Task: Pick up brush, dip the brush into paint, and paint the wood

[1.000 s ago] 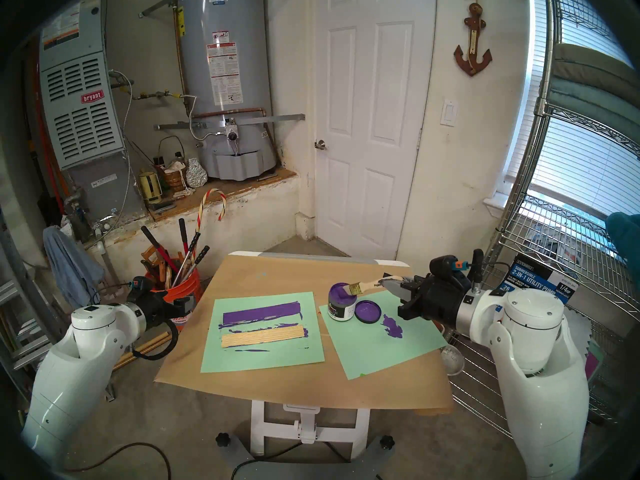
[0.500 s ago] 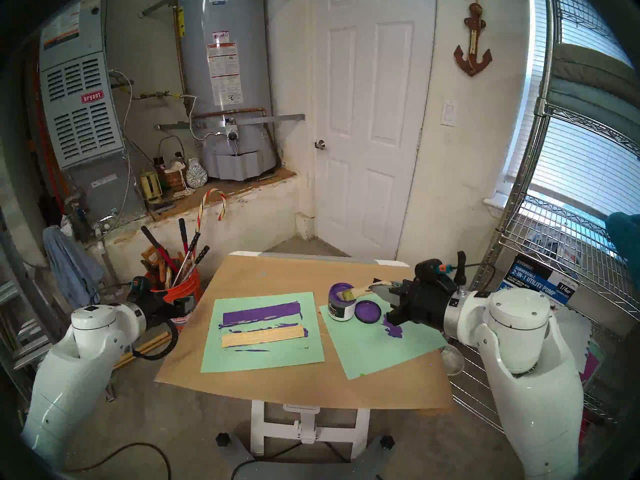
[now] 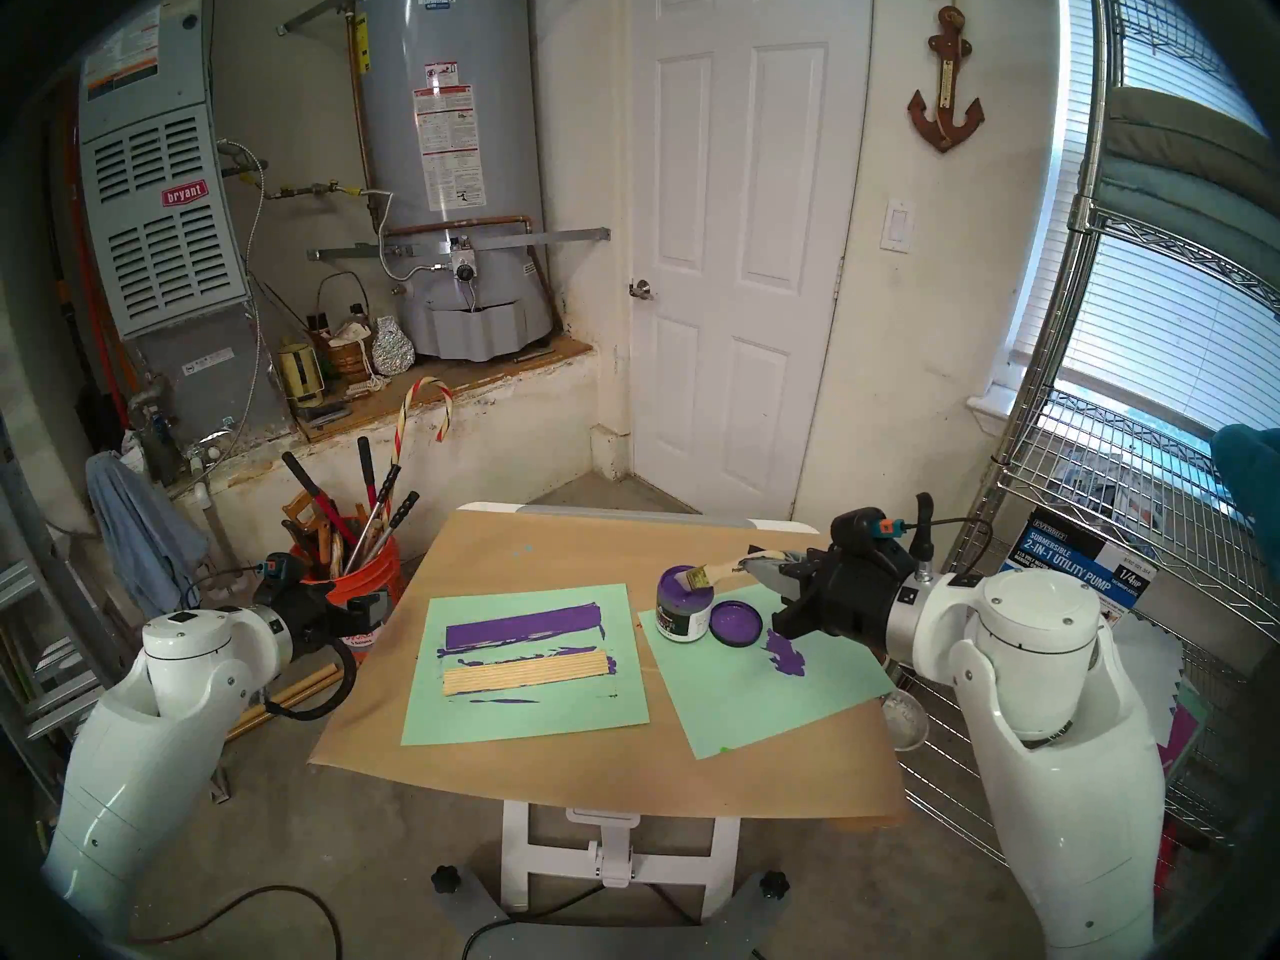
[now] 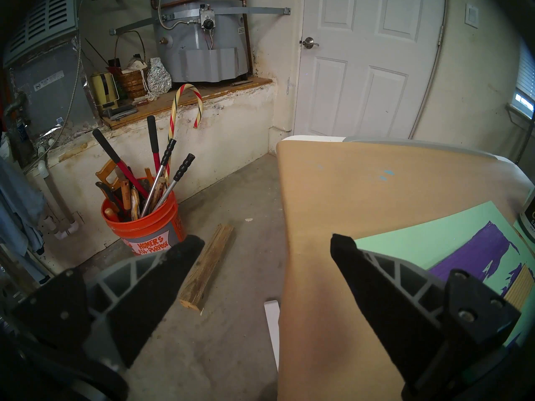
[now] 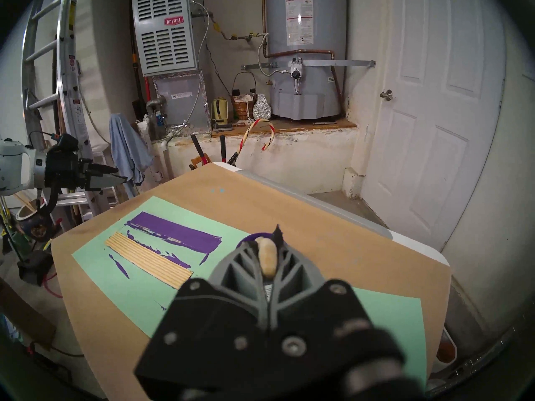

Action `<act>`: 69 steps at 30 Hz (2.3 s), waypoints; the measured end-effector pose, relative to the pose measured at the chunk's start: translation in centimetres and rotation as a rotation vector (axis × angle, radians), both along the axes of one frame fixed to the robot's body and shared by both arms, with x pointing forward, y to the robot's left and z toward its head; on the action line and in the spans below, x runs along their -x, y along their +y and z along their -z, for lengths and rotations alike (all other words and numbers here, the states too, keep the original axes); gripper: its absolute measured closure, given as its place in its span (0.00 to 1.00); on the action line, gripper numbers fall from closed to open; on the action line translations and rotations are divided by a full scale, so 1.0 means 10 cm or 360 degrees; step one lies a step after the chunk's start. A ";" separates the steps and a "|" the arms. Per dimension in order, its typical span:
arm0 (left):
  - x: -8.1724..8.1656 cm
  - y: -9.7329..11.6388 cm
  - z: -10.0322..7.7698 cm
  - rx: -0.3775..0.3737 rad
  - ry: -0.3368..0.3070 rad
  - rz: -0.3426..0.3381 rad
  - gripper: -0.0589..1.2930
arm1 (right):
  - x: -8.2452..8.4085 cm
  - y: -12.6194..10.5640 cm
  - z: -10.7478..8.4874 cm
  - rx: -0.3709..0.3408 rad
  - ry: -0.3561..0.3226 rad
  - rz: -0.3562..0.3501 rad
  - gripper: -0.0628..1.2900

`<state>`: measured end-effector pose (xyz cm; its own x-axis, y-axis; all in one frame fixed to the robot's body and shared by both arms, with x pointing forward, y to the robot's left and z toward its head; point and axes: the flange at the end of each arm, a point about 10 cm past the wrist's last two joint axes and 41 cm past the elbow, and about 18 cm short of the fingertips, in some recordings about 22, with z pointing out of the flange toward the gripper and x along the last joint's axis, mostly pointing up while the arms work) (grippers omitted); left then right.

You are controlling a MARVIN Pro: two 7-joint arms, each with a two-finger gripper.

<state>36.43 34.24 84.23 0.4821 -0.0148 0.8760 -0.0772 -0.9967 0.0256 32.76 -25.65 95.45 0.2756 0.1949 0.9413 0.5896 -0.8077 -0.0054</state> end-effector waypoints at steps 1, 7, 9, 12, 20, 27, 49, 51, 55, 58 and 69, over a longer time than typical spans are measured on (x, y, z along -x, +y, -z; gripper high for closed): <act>0.00 0.00 0.00 0.0000 0.0000 0.0000 0.03 | 0.00 0.00 -0.01 -0.0009 -0.0003 -0.0001 0.97; 0.00 0.00 0.00 0.0000 0.0000 0.0000 0.03 | 0.02 0.01 -0.04 -0.0050 -0.0006 -0.0016 0.97; 0.00 0.00 0.00 0.0000 0.0000 0.0000 0.03 | 0.02 0.03 -0.03 -0.0060 -0.0002 -0.0022 0.97; 0.00 0.00 0.00 0.0000 0.0000 0.0000 0.03 | 0.03 0.07 -0.01 -0.0073 0.0005 -0.0035 0.97; 0.00 0.00 0.00 0.0000 0.0000 0.0000 0.03 | 0.03 0.09 -0.01 -0.0086 0.0011 -0.0038 0.97; 0.00 0.00 0.00 0.0000 0.0000 0.0000 0.03 | 0.06 0.05 -0.02 -0.0087 0.0003 -0.0016 0.97; 0.00 0.00 0.00 0.0000 0.0000 0.0000 0.03 | 0.28 0.01 -0.02 -0.0169 0.0020 0.0016 0.97; 0.00 0.00 0.00 0.0000 0.0000 0.0000 0.03 | 0.29 -0.01 -0.03 -0.0190 0.0015 0.0027 0.97; 0.00 0.00 0.00 0.0000 0.0000 0.0000 0.03 | 0.29 -0.03 -0.07 -0.0221 -0.0003 0.0038 0.97; 0.00 0.00 0.00 0.0000 0.0000 0.0000 0.03 | 0.30 -0.04 -0.10 -0.0243 -0.0015 0.0042 0.97; 0.00 0.00 0.00 0.0000 0.0000 0.0000 0.03 | 0.40 0.06 -0.24 -0.0432 -0.0017 0.0007 0.97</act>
